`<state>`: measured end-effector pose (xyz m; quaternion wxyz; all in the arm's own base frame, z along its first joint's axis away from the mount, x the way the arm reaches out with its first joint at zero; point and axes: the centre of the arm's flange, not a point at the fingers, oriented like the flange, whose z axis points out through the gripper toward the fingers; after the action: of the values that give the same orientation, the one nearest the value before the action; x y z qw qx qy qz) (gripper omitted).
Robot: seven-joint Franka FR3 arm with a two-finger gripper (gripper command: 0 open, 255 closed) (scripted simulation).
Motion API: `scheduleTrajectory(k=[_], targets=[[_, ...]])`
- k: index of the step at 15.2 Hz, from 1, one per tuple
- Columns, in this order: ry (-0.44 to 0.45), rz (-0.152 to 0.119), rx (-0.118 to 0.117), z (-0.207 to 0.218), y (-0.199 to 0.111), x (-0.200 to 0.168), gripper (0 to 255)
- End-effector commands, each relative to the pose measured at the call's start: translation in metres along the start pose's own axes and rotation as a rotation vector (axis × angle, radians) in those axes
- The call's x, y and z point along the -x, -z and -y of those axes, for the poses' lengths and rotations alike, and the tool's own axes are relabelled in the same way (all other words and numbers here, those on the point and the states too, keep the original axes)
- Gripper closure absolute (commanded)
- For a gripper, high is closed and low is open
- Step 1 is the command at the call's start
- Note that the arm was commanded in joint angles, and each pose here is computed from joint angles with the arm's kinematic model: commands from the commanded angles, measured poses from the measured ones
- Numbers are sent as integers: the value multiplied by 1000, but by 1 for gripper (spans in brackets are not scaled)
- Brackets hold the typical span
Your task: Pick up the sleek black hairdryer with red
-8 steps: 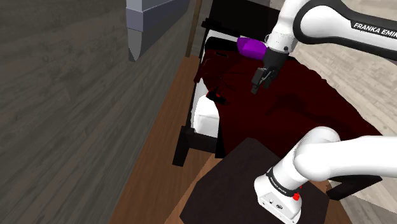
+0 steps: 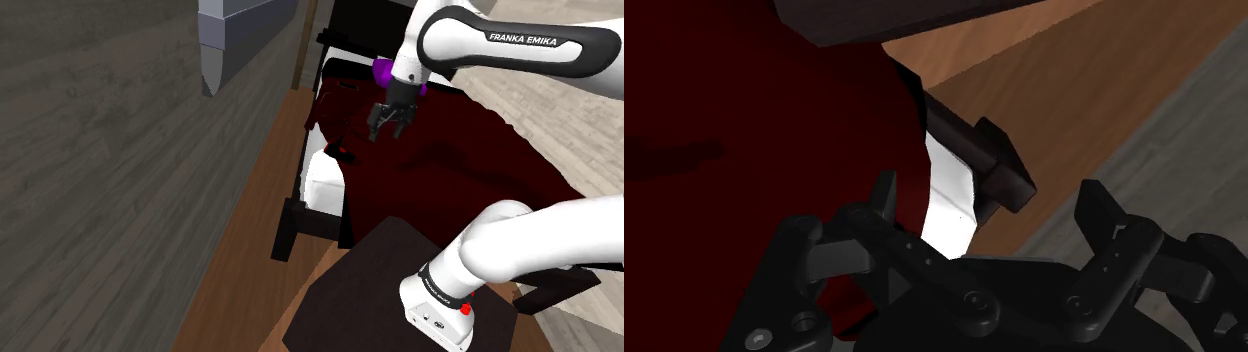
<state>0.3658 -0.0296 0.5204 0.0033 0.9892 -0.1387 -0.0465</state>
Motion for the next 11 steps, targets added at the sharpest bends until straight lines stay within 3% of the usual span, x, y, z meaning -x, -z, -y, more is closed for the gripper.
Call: scheduleTrajectory(k=[1, 11], targets=[[-68, 2, -8, 1, -10, -29, 0], [-397, 16, -43, -27, -60, -149, 0]])
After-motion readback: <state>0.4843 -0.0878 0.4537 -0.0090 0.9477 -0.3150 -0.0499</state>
